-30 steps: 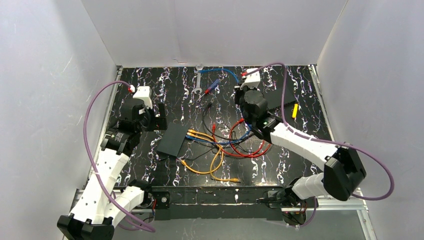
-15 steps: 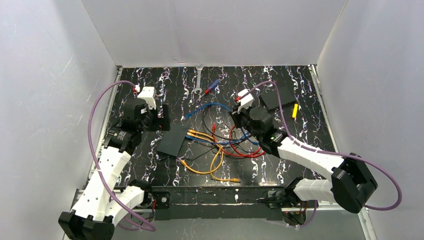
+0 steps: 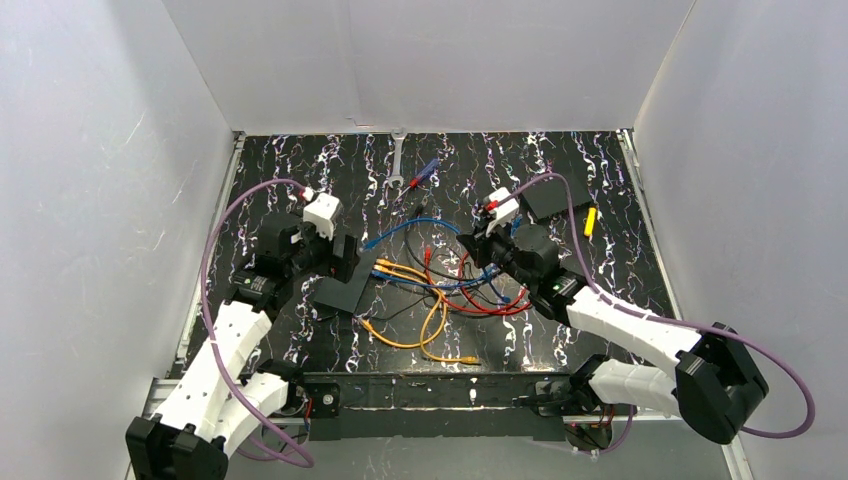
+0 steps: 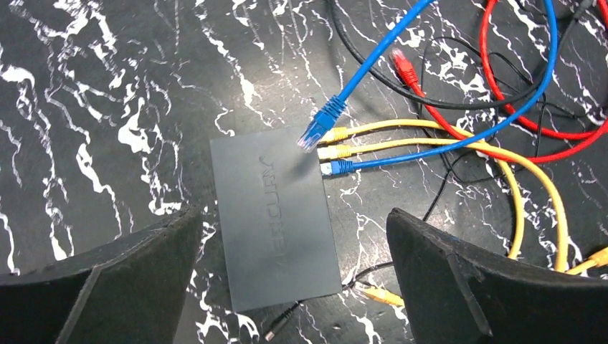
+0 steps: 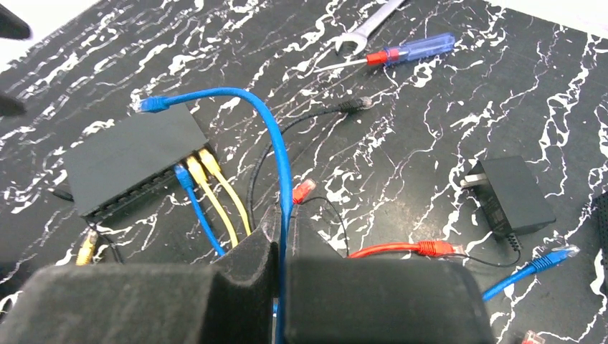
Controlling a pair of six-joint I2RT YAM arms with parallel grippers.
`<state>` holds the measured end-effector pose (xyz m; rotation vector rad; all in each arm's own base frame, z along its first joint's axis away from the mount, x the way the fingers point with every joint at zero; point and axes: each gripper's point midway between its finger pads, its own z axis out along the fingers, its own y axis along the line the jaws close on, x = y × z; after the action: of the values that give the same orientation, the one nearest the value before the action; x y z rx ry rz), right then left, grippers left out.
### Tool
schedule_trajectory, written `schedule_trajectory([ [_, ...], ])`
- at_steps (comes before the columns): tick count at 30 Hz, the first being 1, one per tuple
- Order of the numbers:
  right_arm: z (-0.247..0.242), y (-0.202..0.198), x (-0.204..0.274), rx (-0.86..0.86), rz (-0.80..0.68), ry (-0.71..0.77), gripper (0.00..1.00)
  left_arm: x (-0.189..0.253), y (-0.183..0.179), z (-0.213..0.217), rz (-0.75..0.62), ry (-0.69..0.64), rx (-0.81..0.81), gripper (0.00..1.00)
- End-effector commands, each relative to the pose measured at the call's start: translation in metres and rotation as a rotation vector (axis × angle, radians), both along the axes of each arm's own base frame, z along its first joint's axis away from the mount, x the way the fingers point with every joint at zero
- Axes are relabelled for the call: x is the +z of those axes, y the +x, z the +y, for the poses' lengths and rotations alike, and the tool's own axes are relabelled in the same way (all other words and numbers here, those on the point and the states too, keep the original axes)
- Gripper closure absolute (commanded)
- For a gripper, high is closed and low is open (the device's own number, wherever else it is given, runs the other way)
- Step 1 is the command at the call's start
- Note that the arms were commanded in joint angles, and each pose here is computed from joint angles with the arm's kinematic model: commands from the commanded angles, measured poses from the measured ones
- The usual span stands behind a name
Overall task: Insert the plug into the switch port
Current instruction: Pick up the connector from the center of the board.
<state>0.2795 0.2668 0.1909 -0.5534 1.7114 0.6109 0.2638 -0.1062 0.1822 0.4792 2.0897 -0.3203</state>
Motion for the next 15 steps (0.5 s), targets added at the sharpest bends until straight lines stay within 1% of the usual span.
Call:
schedule_trajectory([
  [1, 0.004, -0.005, 0.028, 0.018, -0.017, 0.119, 0.99, 0.001, 0.005, -0.020, -0.105, 0.010, -0.173, 0.02],
  [5, 0.005, -0.009, 0.030, 0.029, 0.005, 0.150, 0.99, -0.003, 0.001, -0.029, -0.172, 0.038, -0.284, 0.03],
  [8, 0.006, -0.014, 0.036, 0.051, 0.008, 0.190, 0.99, -0.003, -0.001, -0.034, -0.304, 0.094, -0.386, 0.03],
  [12, 0.008, -0.026, 0.046, 0.106, -0.009, 0.223, 0.99, 0.002, 0.001, -0.026, -0.459, 0.190, -0.405, 0.03],
  [15, 0.007, -0.030, 0.052, 0.120, -0.019, 0.239, 0.99, -0.002, -0.001, -0.022, -0.488, 0.236, -0.417, 0.05],
])
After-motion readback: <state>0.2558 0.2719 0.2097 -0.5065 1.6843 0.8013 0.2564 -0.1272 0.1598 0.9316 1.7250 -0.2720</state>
